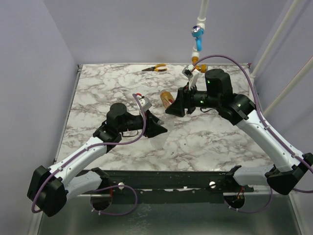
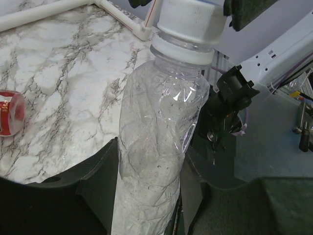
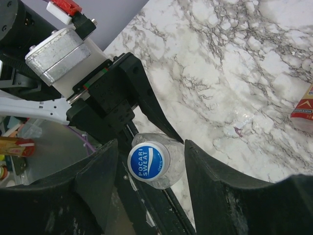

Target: Screw on the bottle caps

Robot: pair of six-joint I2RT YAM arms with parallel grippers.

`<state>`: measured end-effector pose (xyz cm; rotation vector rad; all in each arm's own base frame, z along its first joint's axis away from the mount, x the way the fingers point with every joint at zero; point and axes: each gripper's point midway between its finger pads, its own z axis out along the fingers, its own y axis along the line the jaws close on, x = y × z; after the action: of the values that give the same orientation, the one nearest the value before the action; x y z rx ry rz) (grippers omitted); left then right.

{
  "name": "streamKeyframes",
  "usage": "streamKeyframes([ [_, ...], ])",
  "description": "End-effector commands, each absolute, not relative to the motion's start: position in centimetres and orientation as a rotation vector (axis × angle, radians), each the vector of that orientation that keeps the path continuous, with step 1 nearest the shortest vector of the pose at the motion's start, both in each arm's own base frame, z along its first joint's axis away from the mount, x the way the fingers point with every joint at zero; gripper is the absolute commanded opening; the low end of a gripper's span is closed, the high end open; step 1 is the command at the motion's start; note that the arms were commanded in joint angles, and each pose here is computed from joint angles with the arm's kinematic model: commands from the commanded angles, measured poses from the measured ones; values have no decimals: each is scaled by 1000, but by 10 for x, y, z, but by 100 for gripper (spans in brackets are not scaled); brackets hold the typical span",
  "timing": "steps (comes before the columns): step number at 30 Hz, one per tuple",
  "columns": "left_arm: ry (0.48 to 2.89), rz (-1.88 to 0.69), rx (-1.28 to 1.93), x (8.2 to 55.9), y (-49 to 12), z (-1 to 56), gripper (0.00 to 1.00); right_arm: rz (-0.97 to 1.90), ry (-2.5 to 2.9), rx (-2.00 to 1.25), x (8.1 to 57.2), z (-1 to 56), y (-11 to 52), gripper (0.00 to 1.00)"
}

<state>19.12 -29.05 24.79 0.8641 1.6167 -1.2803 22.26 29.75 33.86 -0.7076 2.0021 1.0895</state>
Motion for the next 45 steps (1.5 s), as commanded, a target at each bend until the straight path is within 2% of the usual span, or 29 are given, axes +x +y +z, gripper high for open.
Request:
streamKeyframes([
  [1, 1581, -1302, 876, 189, -290, 254, 3, 1079, 2044, -734, 216, 327, 292, 60],
  [12, 1597, -1311, 878, 191, -291, 247, 3, 1046, 2074, -687, 218, 323, 287, 53],
  [20, 1628, -1230, 792, 213, -291, 246, 3, 1012, 2147, -602, 227, 314, 285, 35],
  [23, 1628, -1152, 714, 233, -289, 252, 3, 986, 2200, -532, 233, 306, 285, 28],
  [27, 1628, -1021, 601, 260, -284, 260, 3, 894, 2309, -363, 248, 291, 279, 25],
  [34, 1594, -727, 485, 293, -288, 267, 3, 732, 2470, 0, 272, 251, 277, 24],
  [37, 1582, -574, 432, 302, -292, 270, 3, 698, 2512, 70, 278, 237, 286, 21],
  [45, 1577, -365, 337, 316, -292, 263, 3, 620, 2522, 245, 298, 225, 294, 21],
])
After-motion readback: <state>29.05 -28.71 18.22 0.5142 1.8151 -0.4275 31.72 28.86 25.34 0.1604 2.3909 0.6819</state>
